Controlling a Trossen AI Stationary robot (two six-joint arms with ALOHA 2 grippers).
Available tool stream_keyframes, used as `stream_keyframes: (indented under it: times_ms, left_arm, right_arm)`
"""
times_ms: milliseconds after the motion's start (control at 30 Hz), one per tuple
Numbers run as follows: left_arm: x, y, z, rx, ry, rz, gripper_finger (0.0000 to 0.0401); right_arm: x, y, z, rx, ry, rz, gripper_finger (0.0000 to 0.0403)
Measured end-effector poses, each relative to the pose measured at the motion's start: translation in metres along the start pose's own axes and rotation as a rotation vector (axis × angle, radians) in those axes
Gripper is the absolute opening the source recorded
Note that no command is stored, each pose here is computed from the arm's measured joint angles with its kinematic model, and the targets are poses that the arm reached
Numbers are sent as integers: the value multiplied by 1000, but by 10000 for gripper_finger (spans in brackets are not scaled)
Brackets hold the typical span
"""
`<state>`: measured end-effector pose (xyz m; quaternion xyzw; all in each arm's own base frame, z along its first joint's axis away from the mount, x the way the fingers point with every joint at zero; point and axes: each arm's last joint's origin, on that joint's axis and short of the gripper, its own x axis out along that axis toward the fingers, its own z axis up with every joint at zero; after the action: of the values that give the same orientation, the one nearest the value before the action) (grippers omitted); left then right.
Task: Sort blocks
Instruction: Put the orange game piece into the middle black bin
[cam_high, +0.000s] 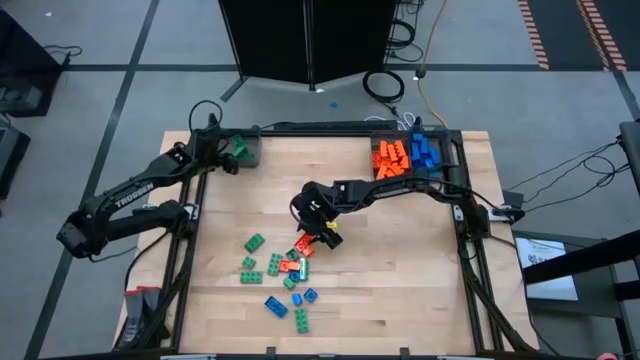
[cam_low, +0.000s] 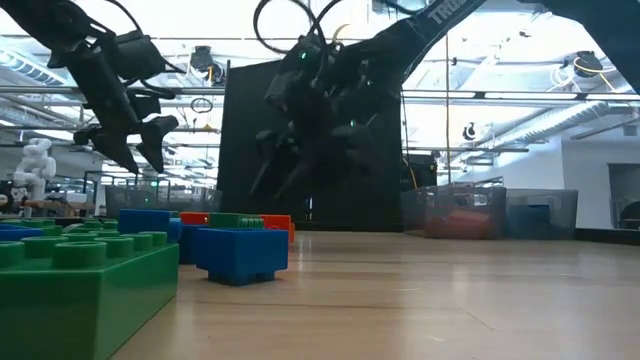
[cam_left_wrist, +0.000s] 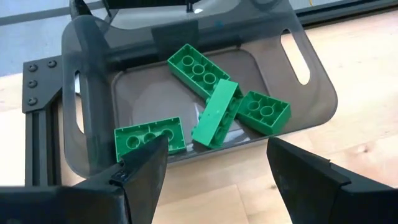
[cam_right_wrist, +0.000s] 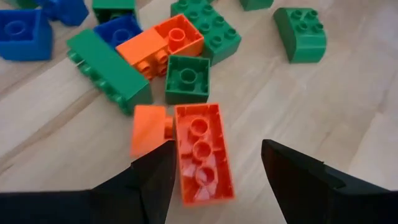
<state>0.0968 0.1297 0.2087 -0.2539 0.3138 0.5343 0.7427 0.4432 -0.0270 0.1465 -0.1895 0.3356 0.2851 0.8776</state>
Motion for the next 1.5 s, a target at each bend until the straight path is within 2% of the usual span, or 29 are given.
stream_keyframes:
  times_ms: [333,433,600,900,1167,1267,1333,1500]
  left_arm:
    - [0,0,0,1,3,1,277]
    - [0,0,0,2,3,1,277]
    - [0,0,0,2,3,1,277]
    - [0,0,0,3,4,1,277]
    - [0,0,0,3,4,2,277]
    - [0,0,0,3,4,2,277]
    - [0,0,0,3,4,2,277]
    - [0,0,0,4,5,-1,277]
  right_arm:
    - [23,4,-22,41,54,47,225]
    - [24,4,-22,43,56,51,195]
    - [24,4,-22,41,54,47,119]
    - [16,-6,-13,178,101,-14,119]
    - [-34,-44,29,230,59,-104,119]
    - [-60,-56,41,231,53,-131,119]
    - [-82,-66,50,212,27,-194,119]
    - [-133,-82,45,265,52,-280,119]
